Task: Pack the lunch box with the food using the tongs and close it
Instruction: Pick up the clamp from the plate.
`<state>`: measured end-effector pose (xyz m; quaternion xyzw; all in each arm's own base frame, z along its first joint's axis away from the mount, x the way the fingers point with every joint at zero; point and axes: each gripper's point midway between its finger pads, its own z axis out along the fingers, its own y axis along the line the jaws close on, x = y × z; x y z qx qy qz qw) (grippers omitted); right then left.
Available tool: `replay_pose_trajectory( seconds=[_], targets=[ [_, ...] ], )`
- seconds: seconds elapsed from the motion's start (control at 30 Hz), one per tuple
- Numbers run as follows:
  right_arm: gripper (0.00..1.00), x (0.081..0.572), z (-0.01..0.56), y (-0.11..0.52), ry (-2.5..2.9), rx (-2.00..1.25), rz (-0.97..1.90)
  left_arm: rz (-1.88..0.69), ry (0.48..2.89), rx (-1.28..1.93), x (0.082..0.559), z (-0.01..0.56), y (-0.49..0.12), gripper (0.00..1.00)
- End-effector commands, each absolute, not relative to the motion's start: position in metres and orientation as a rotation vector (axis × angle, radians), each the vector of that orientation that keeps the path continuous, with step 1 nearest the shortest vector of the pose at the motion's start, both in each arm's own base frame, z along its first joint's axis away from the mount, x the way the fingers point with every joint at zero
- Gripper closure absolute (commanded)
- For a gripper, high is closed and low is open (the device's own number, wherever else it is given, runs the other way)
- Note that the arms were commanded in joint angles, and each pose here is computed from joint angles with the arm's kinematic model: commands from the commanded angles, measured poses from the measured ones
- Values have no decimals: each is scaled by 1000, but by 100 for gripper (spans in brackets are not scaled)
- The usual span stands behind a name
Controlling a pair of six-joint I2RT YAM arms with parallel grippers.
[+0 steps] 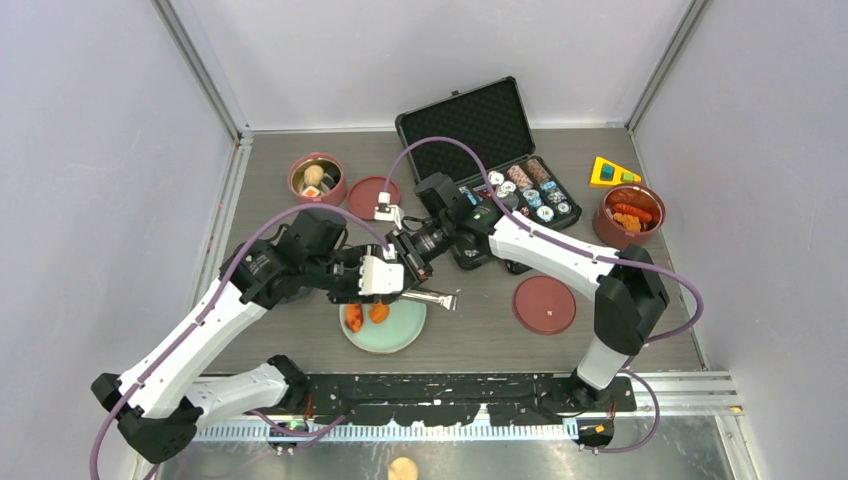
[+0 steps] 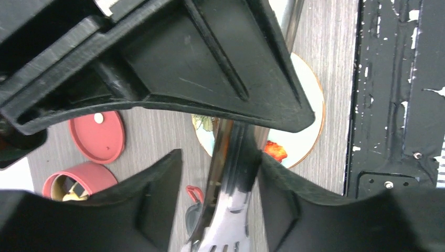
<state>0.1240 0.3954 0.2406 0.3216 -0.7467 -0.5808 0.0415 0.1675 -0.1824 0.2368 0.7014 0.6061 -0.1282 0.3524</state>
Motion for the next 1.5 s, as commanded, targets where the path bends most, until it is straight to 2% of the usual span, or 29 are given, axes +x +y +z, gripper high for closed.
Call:
replay_pose_trajectory(
  seconds=[0.0,0.1,0.3,0.57,0.93,1.03,1.1,1.2,1.27,1.37,1.47],
  targets=[
    [76,113,281,389,-2194,1117,-1895,-318,1542,1842,168,235,-182,57],
    [73,111,281,386,-2195,1129,-1887,-312,1539,1842,168,237,-181,67],
    [58,110,264,373,-2268,1179,-1796,-291,1549,1843,168,238,-176,83],
    [56,111,241,355,-2367,1254,-1622,-274,1555,1856,168,238,-174,83],
    [51,121,247,353,-2450,1504,-1522,-443,1699,1911,152,232,-181,86],
    [54,118,243,353,-2437,1519,-1491,-475,1724,1913,148,234,-182,87],
    [62,118,239,351,-2432,1532,-1473,-486,1737,1918,146,234,-181,87],
    [73,118,236,349,-2437,1527,-1450,-490,1756,1901,145,235,-180,83],
    [80,118,236,349,-2438,1516,-1450,-493,1753,1881,144,236,-181,75],
    [87,118,242,350,-2413,1463,-1497,-486,1710,1830,147,241,-185,54],
    [90,116,252,352,-2356,1387,-1567,-445,1644,1782,152,245,-185,39]
  ],
)
